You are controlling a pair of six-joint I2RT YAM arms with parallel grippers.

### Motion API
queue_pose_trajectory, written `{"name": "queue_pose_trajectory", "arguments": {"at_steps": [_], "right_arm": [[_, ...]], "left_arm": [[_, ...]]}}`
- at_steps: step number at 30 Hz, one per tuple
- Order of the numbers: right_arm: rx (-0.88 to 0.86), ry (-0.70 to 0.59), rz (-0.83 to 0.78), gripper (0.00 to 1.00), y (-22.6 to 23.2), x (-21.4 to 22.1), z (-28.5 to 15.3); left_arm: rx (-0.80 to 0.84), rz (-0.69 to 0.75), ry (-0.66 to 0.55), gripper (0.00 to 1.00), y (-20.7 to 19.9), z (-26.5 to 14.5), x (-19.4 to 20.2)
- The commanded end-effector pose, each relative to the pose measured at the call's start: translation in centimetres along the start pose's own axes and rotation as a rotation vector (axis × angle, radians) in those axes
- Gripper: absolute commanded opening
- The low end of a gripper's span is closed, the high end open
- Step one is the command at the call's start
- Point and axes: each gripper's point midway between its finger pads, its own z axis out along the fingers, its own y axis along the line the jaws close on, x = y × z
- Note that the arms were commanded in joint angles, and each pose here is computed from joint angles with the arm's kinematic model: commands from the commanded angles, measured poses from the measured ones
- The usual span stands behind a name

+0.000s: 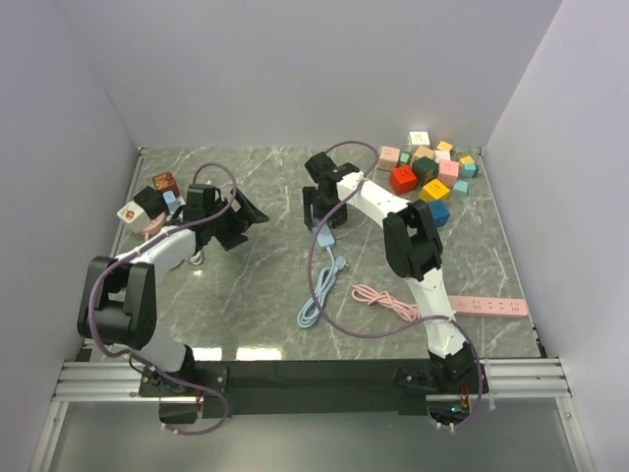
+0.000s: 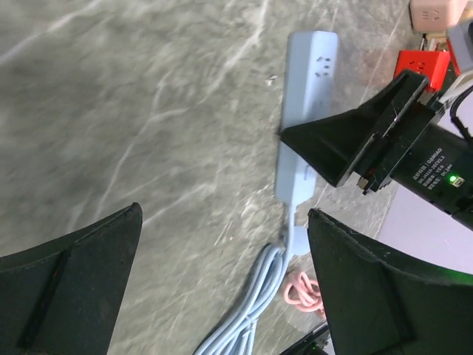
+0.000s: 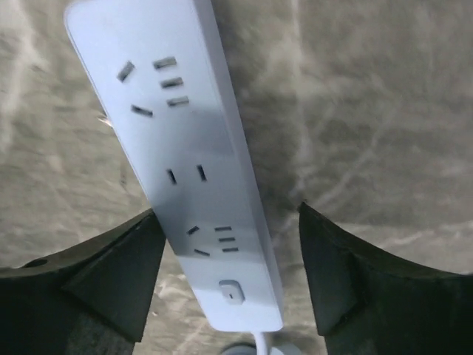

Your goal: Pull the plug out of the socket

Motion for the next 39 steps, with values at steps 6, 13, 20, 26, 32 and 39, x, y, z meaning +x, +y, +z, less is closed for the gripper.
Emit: {"name": "queue_pose_trajectory", "arguments": {"at_steps": [6, 13, 20, 26, 32, 39], "right_arm": [[0.106, 0.015, 0.041, 0.33, -2.2, 2.0, -0.1], [0.198, 0.015, 0.312, 0.00, -7.7, 5.5, -2.8], [0.117, -0.033, 0.854, 0.00, -17.1, 12.9, -6.5], [0.216, -0.155, 1.227, 0.00, -27.7, 13.5, -9.0], [0.323, -0.199, 1.483, 0.00, -35.9, 15.7, -11.2], [0.401, -0.271, 1.571, 0.00, -39.6, 17.0, -13.3]], "left_arm": [[0.048, 0.040, -0.046, 0.99, -0.3, -3.5, -0.2], [0.097, 0.077, -0.021, 0.99, -1.2, -5.5, 0.9], [0.130, 0.102, 0.024, 0.99, -2.0, -5.7, 1.5], [0.149, 0.108, 0.053, 0.99, -2.4, -5.1, 1.4], [0.142, 0.128, 0.044, 0.99, -2.6, -5.6, 1.2], [0.103, 0.142, 0.009, 0.99, -2.4, -5.7, 0.1]]}}
